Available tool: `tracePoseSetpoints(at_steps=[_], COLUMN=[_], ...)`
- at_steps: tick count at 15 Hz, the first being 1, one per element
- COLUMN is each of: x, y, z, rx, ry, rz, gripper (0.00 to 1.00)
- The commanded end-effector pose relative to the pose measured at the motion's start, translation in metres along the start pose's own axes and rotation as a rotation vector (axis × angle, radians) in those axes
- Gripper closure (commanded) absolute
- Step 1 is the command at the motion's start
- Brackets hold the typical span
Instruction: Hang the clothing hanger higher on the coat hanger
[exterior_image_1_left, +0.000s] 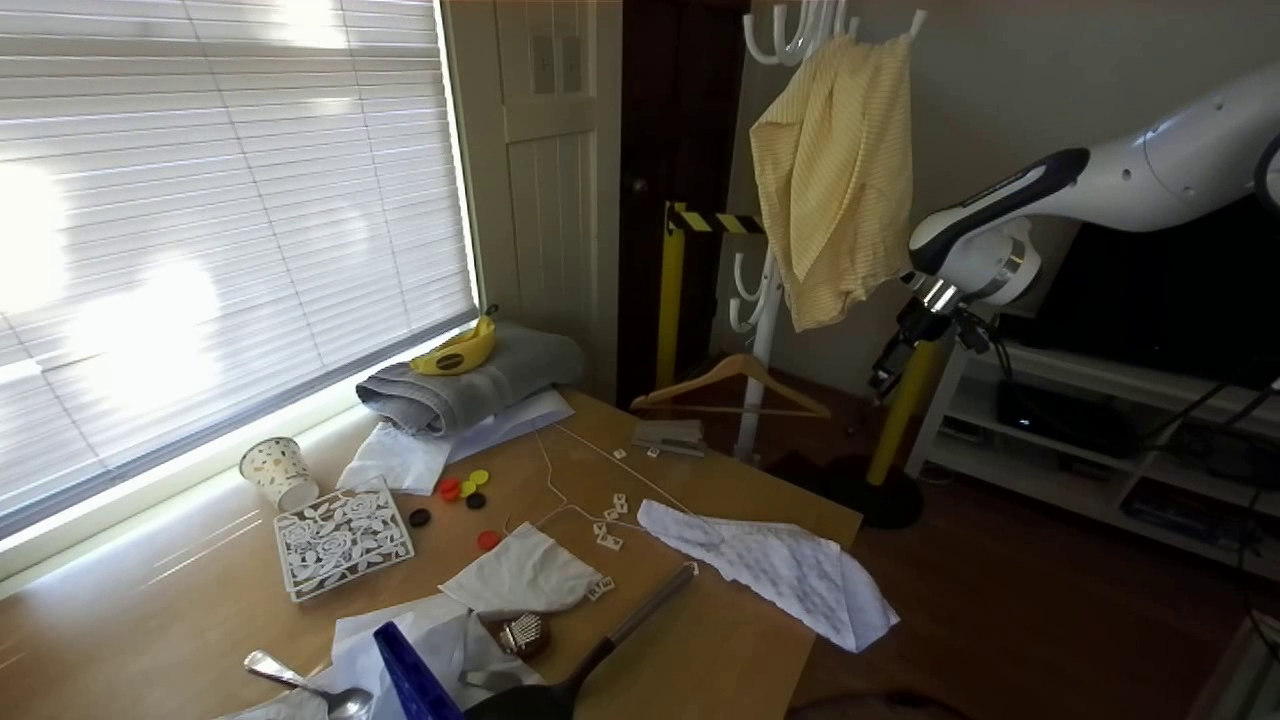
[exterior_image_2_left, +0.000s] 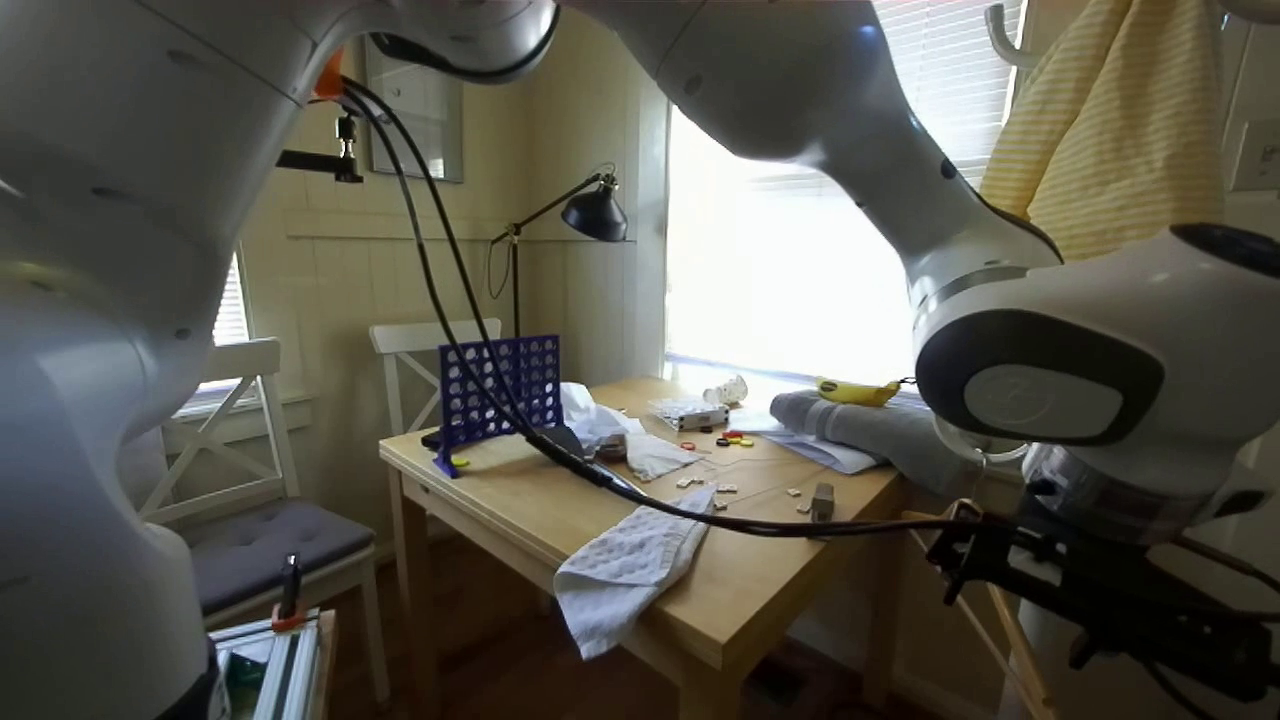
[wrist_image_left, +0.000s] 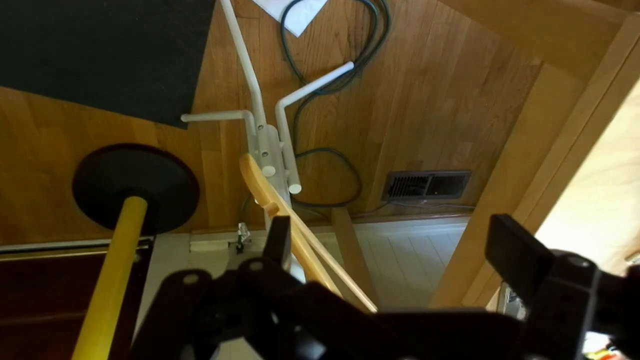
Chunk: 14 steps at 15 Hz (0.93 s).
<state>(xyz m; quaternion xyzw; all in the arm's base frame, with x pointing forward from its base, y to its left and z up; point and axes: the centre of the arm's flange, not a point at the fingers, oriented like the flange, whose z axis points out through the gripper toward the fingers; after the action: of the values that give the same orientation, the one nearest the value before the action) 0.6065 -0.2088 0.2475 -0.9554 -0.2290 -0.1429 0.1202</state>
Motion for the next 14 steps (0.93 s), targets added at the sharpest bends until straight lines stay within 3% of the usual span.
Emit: tracePoseSetpoints(at_steps=[1,6,9,12,14], x=[0.003,-0.003,-0.009,-0.008,-0.002], y=[0.016,0.057,0.072,0.079,0.081], z=[-0.001,0.000,0.019,0.054,0.070], rx=[0.062,0.232,0.318,0.307,0.212], ry=[0.129,0.292,0.275,0.214,0.202], rz=[-0.113,-0.180,-0.151,-0.068,0.019], gripper=[0.00,0.00,0.00,0.00,0.03])
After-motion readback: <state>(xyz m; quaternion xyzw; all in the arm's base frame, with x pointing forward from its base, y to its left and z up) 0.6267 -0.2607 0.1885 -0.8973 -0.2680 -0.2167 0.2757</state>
